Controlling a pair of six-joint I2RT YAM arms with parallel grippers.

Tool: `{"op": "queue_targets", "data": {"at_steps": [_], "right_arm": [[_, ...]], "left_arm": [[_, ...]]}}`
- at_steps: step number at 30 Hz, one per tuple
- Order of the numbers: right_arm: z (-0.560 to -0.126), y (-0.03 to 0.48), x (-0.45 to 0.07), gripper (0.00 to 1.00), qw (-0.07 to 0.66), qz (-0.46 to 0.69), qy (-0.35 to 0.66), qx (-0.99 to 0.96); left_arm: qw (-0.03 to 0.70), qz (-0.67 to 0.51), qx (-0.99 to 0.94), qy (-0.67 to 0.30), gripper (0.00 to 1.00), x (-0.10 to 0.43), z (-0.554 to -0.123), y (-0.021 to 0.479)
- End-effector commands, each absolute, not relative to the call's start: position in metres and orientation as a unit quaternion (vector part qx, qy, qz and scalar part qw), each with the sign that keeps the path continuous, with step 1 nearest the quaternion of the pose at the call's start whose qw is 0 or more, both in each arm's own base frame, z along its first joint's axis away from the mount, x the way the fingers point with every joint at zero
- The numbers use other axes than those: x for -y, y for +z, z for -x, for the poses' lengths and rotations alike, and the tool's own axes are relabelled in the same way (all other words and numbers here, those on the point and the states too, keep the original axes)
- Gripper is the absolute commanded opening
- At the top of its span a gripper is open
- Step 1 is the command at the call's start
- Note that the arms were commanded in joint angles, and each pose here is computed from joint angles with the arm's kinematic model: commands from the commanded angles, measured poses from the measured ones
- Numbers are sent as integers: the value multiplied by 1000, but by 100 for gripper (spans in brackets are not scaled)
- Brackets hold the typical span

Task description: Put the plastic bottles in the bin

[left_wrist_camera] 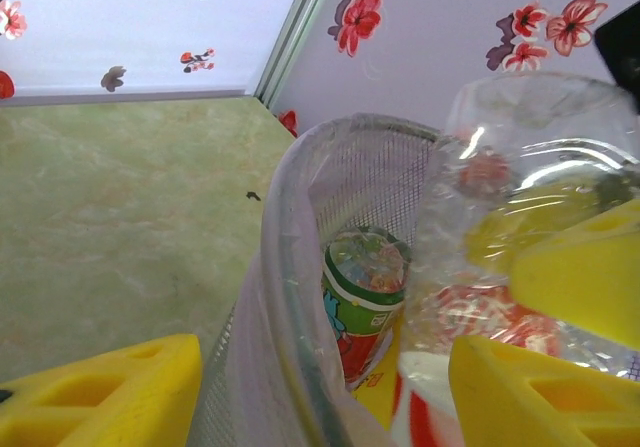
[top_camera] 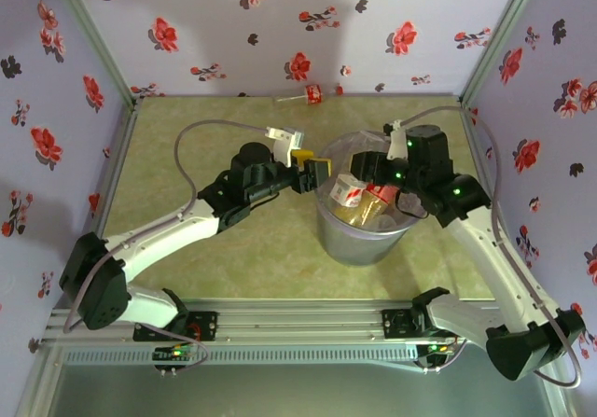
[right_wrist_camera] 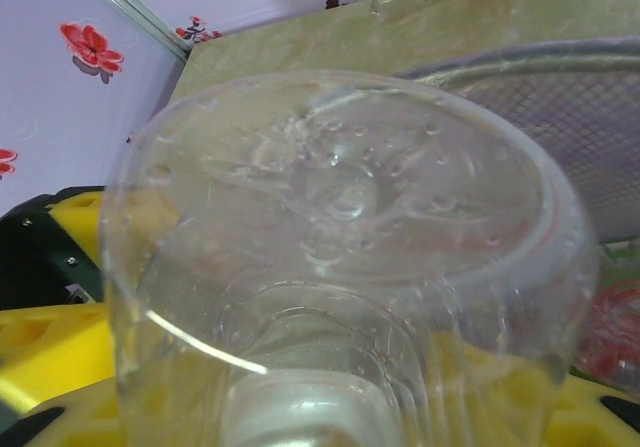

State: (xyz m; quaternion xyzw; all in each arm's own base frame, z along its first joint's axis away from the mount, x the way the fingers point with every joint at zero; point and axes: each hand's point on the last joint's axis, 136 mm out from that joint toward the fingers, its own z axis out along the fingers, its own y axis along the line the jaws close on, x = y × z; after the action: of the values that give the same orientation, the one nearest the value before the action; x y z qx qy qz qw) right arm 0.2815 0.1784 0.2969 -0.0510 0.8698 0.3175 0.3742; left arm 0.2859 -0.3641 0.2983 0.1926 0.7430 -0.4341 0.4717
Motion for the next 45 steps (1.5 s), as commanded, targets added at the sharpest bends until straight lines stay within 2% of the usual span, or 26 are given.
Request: {"op": "queue_targets", "data": {"at_steps": [1, 6, 11, 16, 20, 23, 30, 35, 39, 42, 45], "right_arm": [[-275, 244, -178, 52, 308, 35, 293, -904], [-272, 217, -176, 52, 280, 31, 271, -920], [-271, 222, -171, 51, 286, 45, 244, -926], [-261, 197, -169, 50, 242, 59, 191, -950], [-255, 181, -168, 57, 222, 21, 195, -955], [-256, 204, -161, 72, 256, 21, 189, -948], [-265, 289, -141, 81, 345, 66, 141, -926], [-272, 323, -137, 84, 369, 95, 115, -917], [-273, 326, -129, 79, 362, 104, 83, -923], [-269, 312, -134, 68, 341, 108, 94, -929], [-267, 291, -136, 61, 320, 104, 96, -937]], "left_arm": [[467, -197, -743, -438, 66, 372, -286, 297], [465, -197, -744, -438, 66, 373, -286, 294], [465, -197, -743, -439, 66, 373, -286, 293], [467, -197, -741, -441, 65, 374, -286, 294], [467, -197, -740, -442, 65, 374, -286, 294], [468, -198, -740, -440, 65, 374, -286, 293], [469, -202, -740, -439, 65, 376, -287, 294], [469, -199, -739, -441, 65, 375, -287, 296], [472, -202, -737, -439, 65, 372, -285, 299], [474, -203, -737, -438, 66, 372, -285, 299], [473, -203, -737, -437, 66, 374, -287, 299]]}}
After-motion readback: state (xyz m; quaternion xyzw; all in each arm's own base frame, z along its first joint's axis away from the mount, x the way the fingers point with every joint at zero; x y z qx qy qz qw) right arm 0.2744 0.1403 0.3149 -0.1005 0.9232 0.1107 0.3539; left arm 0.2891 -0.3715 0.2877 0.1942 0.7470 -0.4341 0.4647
